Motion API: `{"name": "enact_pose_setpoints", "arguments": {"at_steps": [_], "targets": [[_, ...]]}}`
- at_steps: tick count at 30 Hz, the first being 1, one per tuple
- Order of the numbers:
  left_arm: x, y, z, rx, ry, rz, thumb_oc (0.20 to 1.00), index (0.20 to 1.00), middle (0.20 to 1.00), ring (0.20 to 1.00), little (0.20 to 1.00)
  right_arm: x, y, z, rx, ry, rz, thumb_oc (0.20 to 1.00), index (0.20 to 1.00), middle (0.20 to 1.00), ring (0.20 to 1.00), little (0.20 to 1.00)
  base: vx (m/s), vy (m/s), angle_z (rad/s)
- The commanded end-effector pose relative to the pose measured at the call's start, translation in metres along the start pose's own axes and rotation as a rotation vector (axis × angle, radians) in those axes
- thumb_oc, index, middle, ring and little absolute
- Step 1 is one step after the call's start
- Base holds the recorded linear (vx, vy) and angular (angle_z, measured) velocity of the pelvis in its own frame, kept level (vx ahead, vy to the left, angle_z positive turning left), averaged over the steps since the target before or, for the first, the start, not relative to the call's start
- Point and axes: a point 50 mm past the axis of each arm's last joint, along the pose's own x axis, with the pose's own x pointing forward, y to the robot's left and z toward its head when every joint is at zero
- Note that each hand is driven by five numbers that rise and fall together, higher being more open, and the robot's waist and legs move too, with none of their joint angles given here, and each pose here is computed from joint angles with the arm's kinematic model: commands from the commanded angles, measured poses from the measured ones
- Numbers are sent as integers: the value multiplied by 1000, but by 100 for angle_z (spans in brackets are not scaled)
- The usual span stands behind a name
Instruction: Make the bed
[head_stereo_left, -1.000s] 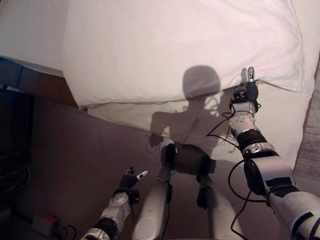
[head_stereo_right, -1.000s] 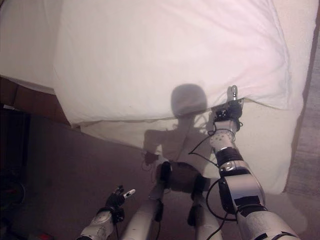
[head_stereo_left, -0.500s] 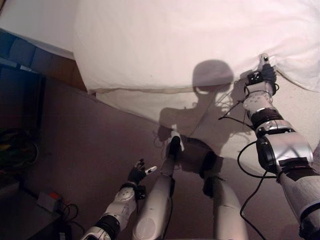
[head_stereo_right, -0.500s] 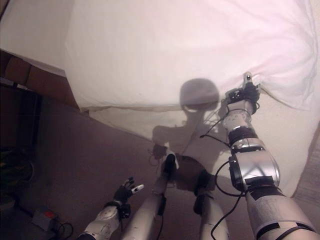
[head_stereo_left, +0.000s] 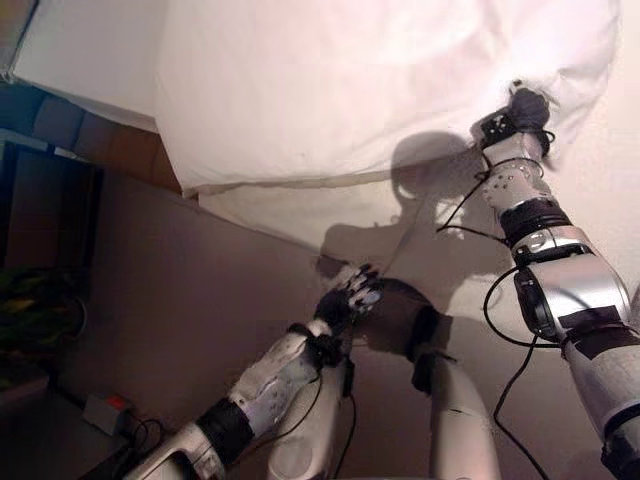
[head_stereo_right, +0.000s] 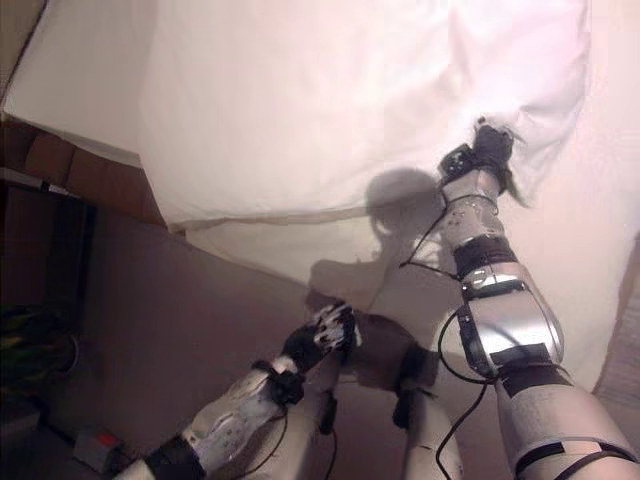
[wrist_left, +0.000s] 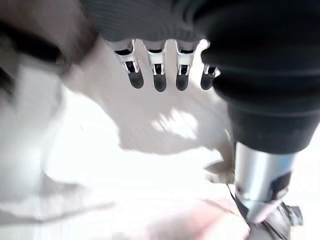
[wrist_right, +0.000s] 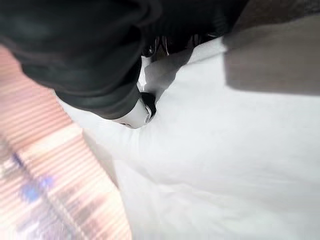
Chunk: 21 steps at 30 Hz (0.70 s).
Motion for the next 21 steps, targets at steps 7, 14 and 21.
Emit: {"name": "enact_pose_setpoints", "arguments": {"at_steps": [7,14,21], "targets": [[33,-33,22,-294,-97,-63,1000,1000,1000,1000,1000,-22,66,27,6,-158,295,200,200,200,200,200,-37,63,-35],[56,-25,50,-442,-232,71,1000,1000,1000,1000,1000,-39,75,10,29,-128,368,200,200,200,200,200,-16,1,-27],[73,-21,109,-614,-489,214,1000,1000,1000,1000,1000,-46,57,0,47,-137,318,200,200,200,200,200,1,-33,4]]}}
